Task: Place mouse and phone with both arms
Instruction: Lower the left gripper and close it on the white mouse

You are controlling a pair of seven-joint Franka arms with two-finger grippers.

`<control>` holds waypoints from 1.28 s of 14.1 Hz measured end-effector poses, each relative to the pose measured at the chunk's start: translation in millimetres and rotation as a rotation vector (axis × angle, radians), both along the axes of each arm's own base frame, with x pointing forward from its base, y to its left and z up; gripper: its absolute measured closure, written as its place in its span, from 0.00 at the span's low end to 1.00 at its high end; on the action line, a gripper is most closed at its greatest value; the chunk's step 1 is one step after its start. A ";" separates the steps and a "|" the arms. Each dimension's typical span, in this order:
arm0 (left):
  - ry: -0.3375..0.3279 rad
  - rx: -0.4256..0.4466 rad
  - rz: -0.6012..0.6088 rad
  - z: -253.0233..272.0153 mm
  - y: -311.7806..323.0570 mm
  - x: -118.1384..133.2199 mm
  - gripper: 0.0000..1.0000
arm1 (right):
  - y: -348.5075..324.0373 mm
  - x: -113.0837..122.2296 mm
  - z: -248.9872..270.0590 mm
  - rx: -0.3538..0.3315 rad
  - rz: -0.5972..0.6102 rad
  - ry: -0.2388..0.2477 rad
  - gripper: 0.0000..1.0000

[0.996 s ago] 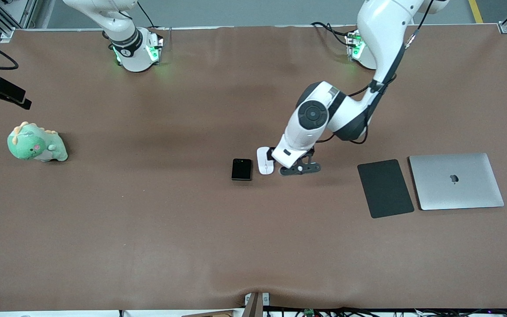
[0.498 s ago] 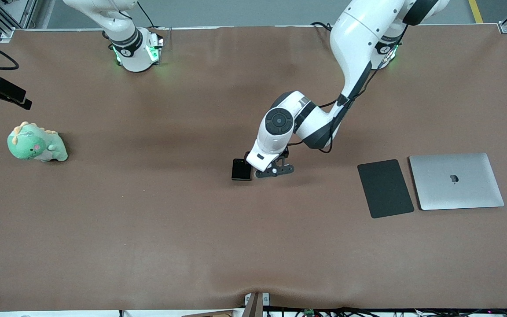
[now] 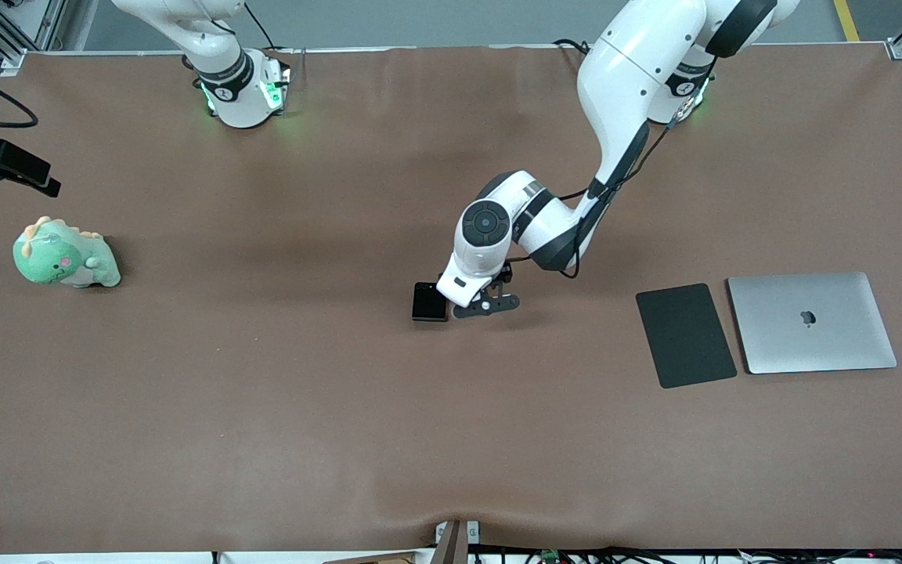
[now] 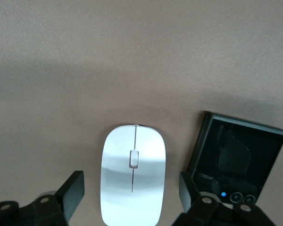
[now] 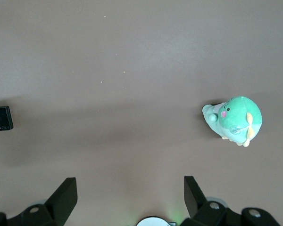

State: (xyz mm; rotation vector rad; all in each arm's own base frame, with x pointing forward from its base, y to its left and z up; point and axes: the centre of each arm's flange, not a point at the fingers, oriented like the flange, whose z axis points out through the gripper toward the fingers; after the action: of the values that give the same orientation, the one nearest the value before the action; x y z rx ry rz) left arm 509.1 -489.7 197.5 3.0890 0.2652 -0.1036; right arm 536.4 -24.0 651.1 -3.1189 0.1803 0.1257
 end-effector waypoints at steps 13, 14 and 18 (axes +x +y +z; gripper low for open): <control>-0.006 0.025 -0.031 -19.6 -3.1 -5.9 0.19 | 13.8 6.7 -11.1 0.003 0.027 0.021 0.00; -0.006 0.025 -0.031 -19.5 -3.2 -5.8 0.26 | 13.9 7.3 -12.3 0.003 0.027 0.023 0.00; -0.007 0.025 -0.035 -19.6 -5.1 -7.6 0.33 | 13.7 8.0 -13.5 0.003 0.027 0.025 0.00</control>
State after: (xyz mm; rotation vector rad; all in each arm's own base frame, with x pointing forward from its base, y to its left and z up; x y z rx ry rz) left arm 501.6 -494.8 177.9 3.1191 0.2138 -0.0917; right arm 544.5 -10.3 637.7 -3.1187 0.1382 0.1650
